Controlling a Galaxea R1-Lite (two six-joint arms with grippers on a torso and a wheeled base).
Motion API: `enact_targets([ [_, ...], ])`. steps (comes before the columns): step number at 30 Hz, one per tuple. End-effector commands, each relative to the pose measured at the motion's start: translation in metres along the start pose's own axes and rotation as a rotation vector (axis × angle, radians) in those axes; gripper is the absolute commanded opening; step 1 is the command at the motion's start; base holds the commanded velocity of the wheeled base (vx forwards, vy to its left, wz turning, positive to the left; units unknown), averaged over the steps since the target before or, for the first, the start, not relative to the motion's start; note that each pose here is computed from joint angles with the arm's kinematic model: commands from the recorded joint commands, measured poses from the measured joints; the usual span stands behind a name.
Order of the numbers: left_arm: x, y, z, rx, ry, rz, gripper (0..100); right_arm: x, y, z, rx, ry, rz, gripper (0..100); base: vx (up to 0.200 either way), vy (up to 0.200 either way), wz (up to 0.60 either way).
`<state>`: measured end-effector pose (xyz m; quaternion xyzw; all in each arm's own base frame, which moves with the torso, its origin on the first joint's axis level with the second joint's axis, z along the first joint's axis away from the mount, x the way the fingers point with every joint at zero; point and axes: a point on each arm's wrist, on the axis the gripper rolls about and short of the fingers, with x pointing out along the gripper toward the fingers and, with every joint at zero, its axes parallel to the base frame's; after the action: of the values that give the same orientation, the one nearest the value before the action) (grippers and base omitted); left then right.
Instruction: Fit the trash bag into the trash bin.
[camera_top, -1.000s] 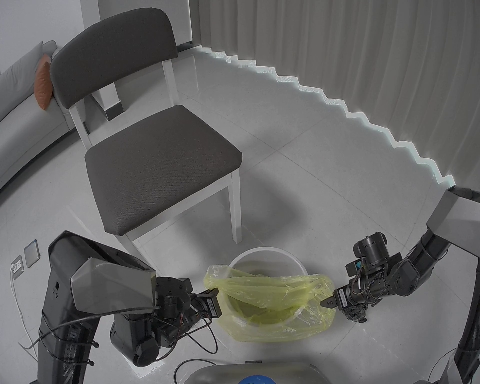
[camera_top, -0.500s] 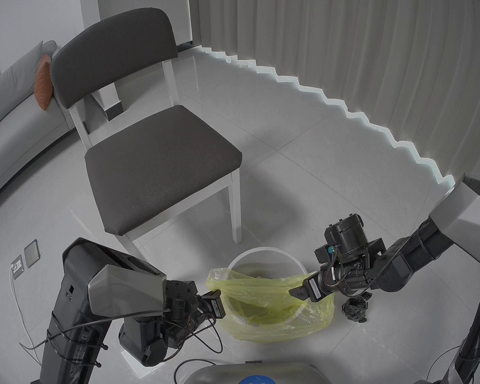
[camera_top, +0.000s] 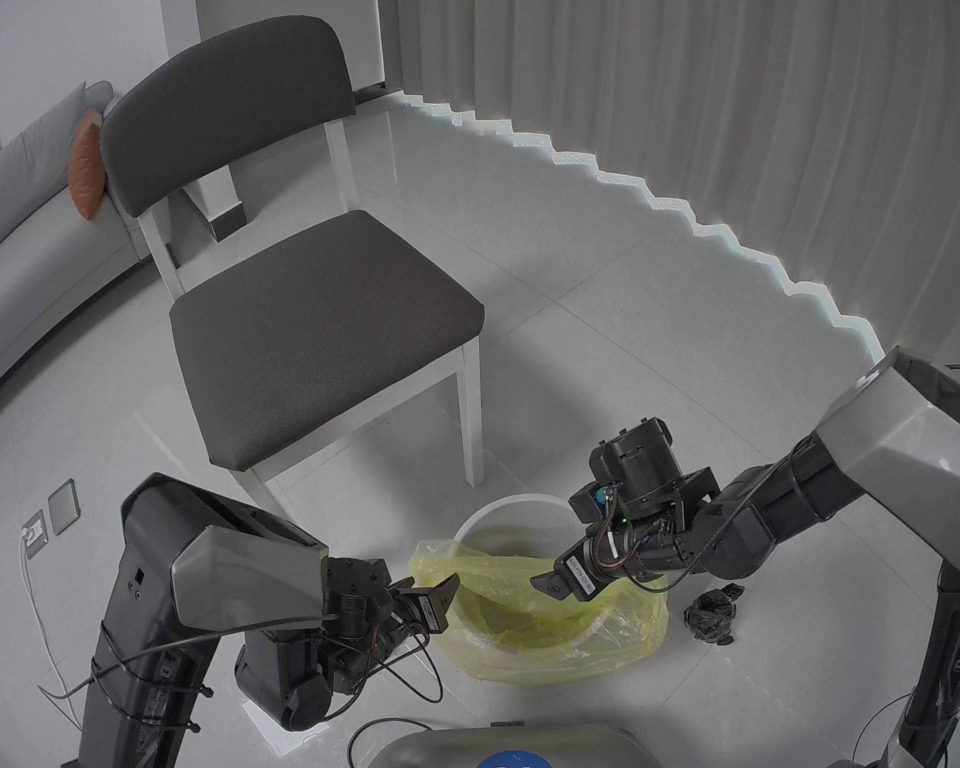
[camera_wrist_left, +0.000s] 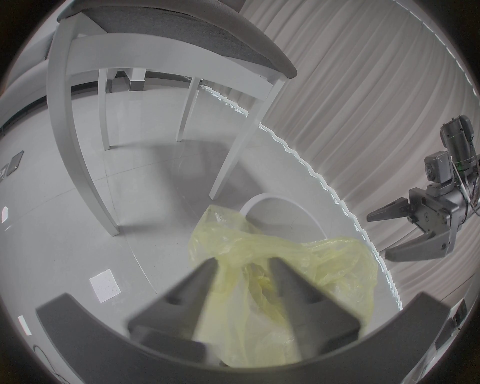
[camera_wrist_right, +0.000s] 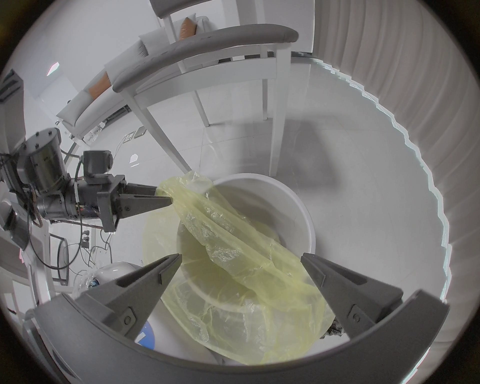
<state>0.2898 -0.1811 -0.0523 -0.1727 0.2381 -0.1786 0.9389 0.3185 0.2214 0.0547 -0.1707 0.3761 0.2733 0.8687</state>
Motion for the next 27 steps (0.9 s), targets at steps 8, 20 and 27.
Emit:
enact_targets([
  [8, -0.005, -0.004, 0.01, -0.004, -0.032, -0.018, 100, 0.043, 0.011, 0.0, -0.115, 0.017, 0.017, 100, 0.0, 0.0, 0.0],
  [20, -0.006, -0.005, 0.011, -0.003, -0.034, -0.02, 100, 0.064, 0.026, -0.004, -0.174, 0.033, 0.041, 100, 0.0, 0.0, 0.0],
  [27, -0.006, -0.006, 0.012, -0.003, -0.038, -0.022, 100, 0.067, 0.033, -0.005, -0.185, 0.037, 0.051, 100, 0.0, 0.0, 0.0],
])
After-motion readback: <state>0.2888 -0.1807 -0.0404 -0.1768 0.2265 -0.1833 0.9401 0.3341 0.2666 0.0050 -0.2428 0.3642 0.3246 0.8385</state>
